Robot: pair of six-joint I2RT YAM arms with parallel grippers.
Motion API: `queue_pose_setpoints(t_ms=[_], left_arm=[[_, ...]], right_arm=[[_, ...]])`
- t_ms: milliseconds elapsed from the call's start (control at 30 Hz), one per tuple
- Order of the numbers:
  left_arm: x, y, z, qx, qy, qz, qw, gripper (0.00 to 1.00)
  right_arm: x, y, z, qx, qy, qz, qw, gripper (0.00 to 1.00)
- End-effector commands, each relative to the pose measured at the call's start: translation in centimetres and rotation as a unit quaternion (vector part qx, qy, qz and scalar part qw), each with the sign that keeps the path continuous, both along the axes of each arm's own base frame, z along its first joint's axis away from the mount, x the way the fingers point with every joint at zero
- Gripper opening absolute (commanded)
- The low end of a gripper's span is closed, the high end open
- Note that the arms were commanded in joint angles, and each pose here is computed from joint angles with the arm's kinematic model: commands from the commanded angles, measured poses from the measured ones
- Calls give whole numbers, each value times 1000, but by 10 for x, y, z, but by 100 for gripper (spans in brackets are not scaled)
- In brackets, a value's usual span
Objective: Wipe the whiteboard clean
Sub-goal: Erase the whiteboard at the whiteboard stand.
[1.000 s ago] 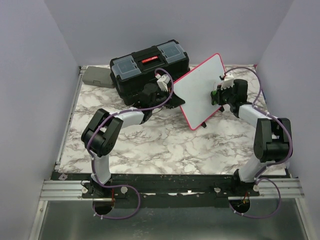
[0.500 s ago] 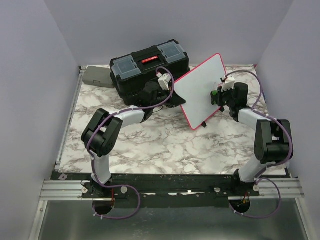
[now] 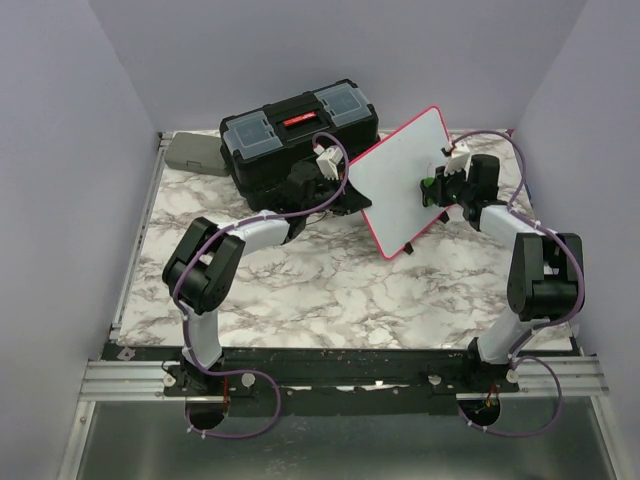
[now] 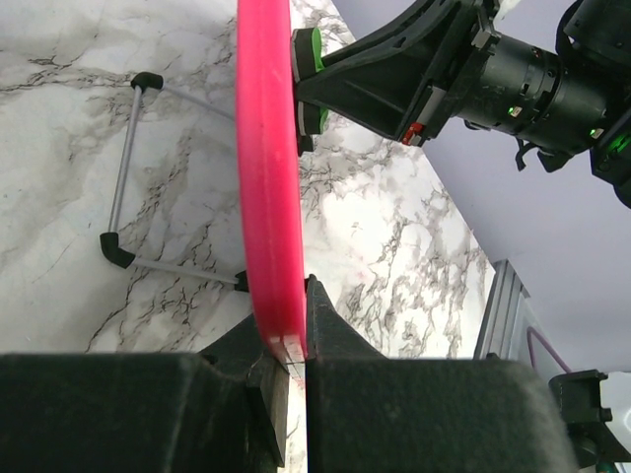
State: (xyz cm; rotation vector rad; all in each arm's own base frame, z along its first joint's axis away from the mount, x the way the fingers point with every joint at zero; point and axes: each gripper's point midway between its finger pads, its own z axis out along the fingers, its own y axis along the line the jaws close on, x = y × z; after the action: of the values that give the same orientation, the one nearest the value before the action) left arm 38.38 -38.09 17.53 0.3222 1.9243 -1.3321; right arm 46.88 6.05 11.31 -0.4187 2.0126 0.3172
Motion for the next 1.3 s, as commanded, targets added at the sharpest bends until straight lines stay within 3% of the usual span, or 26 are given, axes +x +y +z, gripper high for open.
queue_pose_setpoints(t_ms=[0, 133, 233, 333, 400, 533, 600, 733, 867, 1033, 1167, 1267], left_arm=[[-31, -10, 6, 0, 19, -56, 998, 0], [-30, -10, 6, 1, 19, -54, 998, 0], [-29, -10, 5, 2, 19, -55, 998, 0], [-30, -11, 5, 0, 18, -59, 998, 0], [-31, -12, 6, -4, 18, -65, 998, 0], [-32, -14, 7, -9, 16, -73, 997, 0], [-33, -14, 6, -8, 15, -76, 997, 0], [-34, -13, 3, -5, 18, -81, 997, 0], [-35, -11, 1, -3, 19, -88, 996, 0], [-36, -9, -1, -2, 21, -98, 995, 0], [-36, -8, -1, -3, 23, -101, 995, 0], [-36, -9, -2, -4, 24, -103, 994, 0]], right_arm=[[24, -12, 22, -2, -42, -61, 997, 1], [28, -32, 17, -22, -35, -119, 992, 1], [20, -29, 6, -36, -19, -95, 995, 1], [-6, 7, -6, -31, 15, 41, 999, 1], [-31, 35, -11, -8, 36, 147, 988, 1], [-45, 57, -2, 36, 35, 218, 975, 1], [-30, 53, 8, 39, 7, 183, 982, 1], [12, 19, 28, 33, -52, 31, 998, 1], [37, -25, 23, 7, -45, -118, 992, 1], [27, -42, 2, -17, -23, -131, 991, 1], [-4, -9, -17, -48, 23, 34, 998, 1], [-42, 27, -32, -18, 76, 187, 979, 1]])
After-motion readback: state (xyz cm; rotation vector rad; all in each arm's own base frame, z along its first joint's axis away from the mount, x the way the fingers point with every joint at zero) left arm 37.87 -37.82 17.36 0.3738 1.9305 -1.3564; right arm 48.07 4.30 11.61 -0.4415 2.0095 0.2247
